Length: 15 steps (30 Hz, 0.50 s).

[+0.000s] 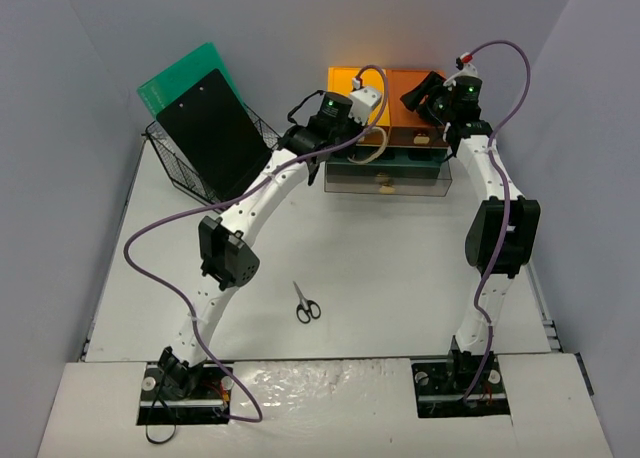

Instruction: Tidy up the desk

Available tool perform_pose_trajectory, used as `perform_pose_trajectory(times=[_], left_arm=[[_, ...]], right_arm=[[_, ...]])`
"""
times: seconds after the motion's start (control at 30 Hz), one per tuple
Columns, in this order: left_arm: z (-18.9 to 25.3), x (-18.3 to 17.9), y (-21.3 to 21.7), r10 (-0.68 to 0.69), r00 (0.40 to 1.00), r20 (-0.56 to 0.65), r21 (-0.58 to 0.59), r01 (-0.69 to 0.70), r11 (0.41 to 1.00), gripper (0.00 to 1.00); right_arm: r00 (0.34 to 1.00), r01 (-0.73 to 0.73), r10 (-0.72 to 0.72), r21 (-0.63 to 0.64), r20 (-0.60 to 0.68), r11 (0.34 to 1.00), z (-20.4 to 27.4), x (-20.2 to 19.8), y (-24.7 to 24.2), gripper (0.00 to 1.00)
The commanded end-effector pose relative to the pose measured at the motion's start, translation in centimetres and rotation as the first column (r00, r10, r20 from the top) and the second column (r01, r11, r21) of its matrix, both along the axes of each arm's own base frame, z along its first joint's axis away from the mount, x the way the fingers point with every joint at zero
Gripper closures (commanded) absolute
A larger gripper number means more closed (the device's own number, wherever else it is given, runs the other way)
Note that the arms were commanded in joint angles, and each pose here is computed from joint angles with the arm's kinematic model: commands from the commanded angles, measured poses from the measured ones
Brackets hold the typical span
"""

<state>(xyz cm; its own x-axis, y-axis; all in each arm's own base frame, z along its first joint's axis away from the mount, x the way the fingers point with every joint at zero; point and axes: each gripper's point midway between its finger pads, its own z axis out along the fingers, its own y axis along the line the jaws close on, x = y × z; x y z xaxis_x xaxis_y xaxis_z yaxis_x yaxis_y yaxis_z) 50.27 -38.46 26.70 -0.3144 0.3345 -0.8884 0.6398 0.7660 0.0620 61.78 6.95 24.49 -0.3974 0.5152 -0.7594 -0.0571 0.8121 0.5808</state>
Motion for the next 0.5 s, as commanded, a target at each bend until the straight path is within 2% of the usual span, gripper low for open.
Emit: perform_pose_trajectory(times=[0.0, 0.17, 0.47], left_arm=[[5.3, 1.7, 1.0, 0.021, 0.977, 0.211, 0.014, -0.024, 1.000, 1.00], [4.9, 2.4, 1.1, 0.036, 0.958, 0.285, 0.075, -0.060, 0.995, 1.00], [2.5, 1.8, 0.4, 0.014, 0.958, 0.288, 0.154, -0.061, 0.986, 1.00]], right_arm=[[0.827, 0.020, -0.045, -0.051, -0.560, 0.998, -16.3, -7.9, -1.1, 0.44], [0.825, 0.019, -0.050, -0.061, -0.563, 0.998, -16.6, -7.9, -1.3, 0.44], [0.823, 0.000, -0.032, -0.056, -0.567, 0.998, -16.9, -7.8, 0.2, 0.44]])
